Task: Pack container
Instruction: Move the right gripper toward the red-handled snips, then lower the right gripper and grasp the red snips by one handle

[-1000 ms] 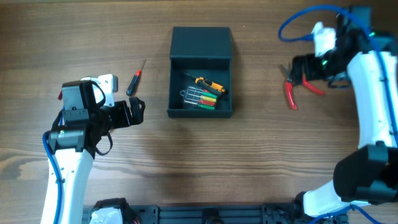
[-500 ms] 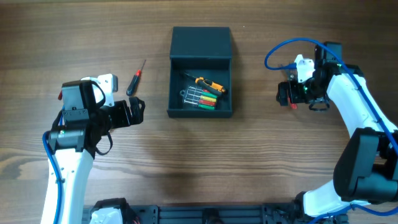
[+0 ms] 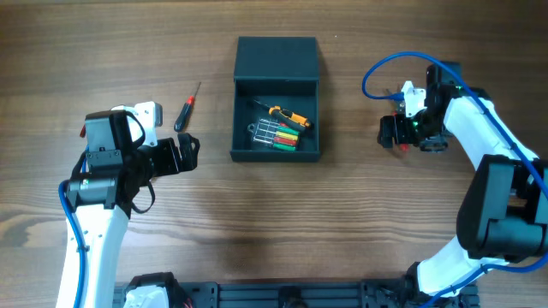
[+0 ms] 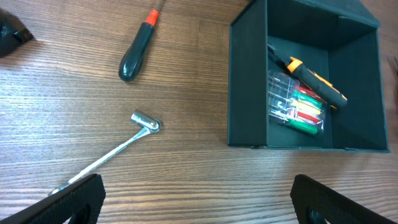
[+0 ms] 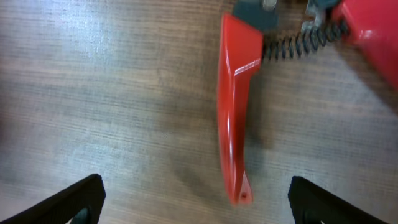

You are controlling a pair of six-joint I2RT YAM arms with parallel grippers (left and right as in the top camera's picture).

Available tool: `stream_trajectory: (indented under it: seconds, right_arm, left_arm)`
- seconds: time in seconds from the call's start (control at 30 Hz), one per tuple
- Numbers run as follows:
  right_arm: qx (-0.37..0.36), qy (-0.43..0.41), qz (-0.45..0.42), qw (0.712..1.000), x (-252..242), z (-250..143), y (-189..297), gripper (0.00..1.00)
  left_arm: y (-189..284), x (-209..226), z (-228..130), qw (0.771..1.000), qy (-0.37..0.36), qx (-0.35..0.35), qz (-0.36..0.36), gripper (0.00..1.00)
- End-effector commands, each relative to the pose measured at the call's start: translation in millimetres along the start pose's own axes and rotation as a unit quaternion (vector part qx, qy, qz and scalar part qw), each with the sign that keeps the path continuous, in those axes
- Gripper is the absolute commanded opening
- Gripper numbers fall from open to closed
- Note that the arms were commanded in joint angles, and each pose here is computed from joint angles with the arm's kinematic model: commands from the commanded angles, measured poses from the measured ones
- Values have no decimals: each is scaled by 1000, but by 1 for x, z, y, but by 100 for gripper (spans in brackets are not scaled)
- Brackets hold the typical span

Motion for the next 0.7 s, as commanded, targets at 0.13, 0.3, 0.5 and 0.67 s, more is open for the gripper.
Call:
stream_trajectory:
  seconds: [0.13,0.3,0.5,0.67]
  right_arm:
    - [-46,4,8,999,8,44,54,92]
    - [-72,9,6,997,11,62,82,92]
    - [25,7,10,1000,7,48,51,91]
    - [62,3,13,998,4,45,29,91]
  left_arm:
    - [3,0,6,1000,-7,-9,3,100]
    - [3,0,6,1000,-7,-9,3,100]
    - [3,0,6,1000,-7,-9,3,100]
    - [3,-2,5,1000,-7,-8,-6,100]
Point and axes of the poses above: each gripper's point midway between its finger pads, its own y axis back along the fingers, its own x axis along the line the jaws close on, z = x × y, the point moved 7 cm from there along y, back along the fingers, and after that the axes turned 6 degrees about -y, right-handed, at the moved point
